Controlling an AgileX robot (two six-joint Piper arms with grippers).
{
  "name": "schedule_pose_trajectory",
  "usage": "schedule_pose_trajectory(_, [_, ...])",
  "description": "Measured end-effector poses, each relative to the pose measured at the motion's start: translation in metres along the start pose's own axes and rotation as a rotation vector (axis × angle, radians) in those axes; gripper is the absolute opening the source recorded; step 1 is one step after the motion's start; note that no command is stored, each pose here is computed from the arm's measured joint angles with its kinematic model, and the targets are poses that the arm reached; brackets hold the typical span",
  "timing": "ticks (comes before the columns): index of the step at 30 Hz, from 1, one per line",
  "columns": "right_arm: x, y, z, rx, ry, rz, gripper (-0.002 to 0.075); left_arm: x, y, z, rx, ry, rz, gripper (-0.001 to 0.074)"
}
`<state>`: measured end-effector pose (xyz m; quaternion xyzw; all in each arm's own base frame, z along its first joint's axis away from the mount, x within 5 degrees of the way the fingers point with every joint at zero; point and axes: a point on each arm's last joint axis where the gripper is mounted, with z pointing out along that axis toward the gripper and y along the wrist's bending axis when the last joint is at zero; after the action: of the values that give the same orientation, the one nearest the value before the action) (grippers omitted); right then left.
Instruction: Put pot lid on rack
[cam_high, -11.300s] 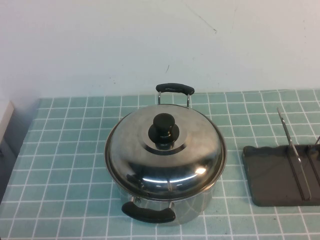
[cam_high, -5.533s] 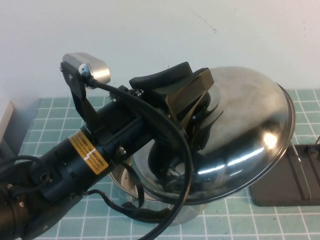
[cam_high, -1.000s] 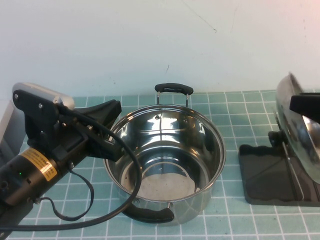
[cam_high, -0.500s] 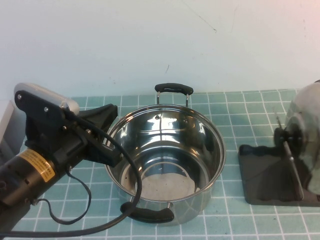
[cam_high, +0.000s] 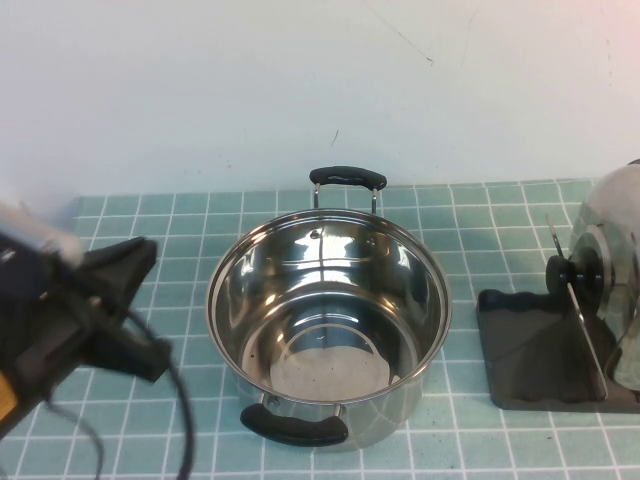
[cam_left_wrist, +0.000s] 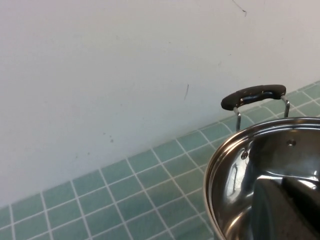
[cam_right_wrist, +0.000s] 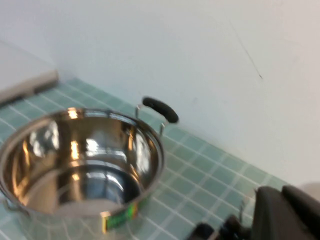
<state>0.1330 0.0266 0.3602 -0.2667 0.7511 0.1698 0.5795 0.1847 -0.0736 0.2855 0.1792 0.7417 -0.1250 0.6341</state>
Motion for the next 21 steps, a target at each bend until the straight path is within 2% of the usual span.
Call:
schedule_pose_trajectory(5, [0.005, 0.022, -0.023, 0.129, 0.097, -0.141, 0.0003, 0.003, 0.001, -0.047, -0.058, -0.026, 0.008, -0.0001])
schedule_pose_trajectory(10, [-0.008, 0.049, -0.046, 0.210, -0.070, -0.230, -0.0001, 0.015, 0.005, -0.083, -0.145, 0.040, 0.021, -0.0001])
schedule_pose_trajectory(15, [-0.015, 0.078, -0.065, 0.228, -0.205, -0.378, -0.0001, 0.031, 0.006, -0.109, -0.198, 0.047, -0.068, -0.0001])
schedule_pose_trajectory(21, [-0.010, 0.090, -0.065, 0.174, -0.305, -0.478, -0.0001, 0.048, 0.008, -0.124, -0.247, 0.069, -0.171, -0.0001])
